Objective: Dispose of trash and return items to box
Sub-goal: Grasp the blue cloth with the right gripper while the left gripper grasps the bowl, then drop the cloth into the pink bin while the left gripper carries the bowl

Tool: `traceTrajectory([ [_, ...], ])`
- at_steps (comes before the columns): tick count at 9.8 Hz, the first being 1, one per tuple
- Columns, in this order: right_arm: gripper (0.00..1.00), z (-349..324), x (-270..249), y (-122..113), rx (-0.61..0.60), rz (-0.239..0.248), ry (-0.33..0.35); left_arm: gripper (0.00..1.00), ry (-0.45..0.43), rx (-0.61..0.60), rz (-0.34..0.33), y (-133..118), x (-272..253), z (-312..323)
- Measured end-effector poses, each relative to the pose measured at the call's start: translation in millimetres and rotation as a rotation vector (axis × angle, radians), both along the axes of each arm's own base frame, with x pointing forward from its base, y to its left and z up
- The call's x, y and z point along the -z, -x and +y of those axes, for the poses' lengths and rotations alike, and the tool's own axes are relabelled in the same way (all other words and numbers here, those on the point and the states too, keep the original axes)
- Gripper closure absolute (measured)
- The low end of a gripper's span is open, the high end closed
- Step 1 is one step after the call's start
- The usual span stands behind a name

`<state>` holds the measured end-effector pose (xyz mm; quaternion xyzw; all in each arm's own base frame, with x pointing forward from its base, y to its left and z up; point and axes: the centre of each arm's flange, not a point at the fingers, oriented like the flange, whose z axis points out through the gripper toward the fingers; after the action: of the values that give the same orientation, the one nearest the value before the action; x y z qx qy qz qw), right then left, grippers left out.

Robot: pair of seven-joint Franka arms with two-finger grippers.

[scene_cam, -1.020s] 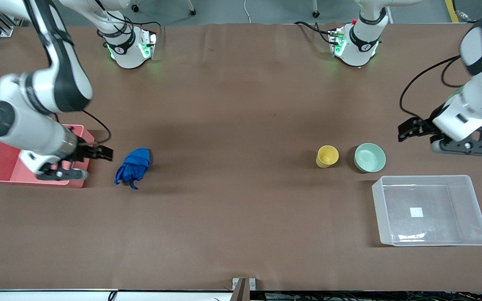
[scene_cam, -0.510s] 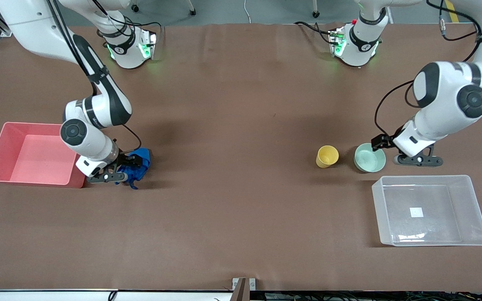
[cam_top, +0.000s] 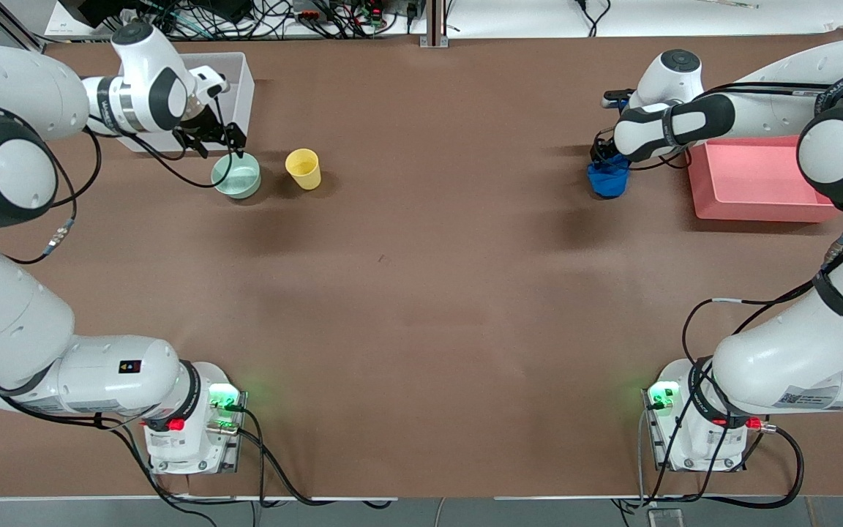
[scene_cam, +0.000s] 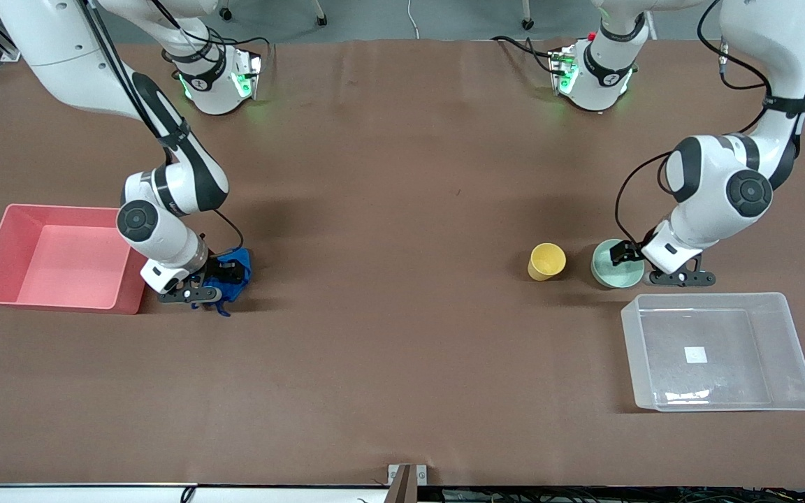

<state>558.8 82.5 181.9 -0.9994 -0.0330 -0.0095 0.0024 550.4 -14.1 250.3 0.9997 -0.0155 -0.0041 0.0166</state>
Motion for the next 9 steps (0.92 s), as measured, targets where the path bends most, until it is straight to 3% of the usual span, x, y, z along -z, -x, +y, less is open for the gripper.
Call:
traceTrajectory([
  [2, 0.63, -4, 0, -1, 0.044, -0.002, -0.001, 0.06, 0.001, -0.009, 0.002, 0, 22, 8],
  [3, 0.72, -3, -2, -1, 0.056, 0.004, 0.0, 0.06, 0.002, -0.009, 0.004, 1, 35, 8],
  [6, 0.81, 2, -33, -4, 0.077, 0.107, 0.047, 0.16, 0.004, -0.019, 0.031, 5, 60, 13],
  [9, 0.81, 4, -166, -24, 0.098, 0.204, 0.134, 0.63, 0.005, 0.0, 0.032, 6, 60, 20],
])
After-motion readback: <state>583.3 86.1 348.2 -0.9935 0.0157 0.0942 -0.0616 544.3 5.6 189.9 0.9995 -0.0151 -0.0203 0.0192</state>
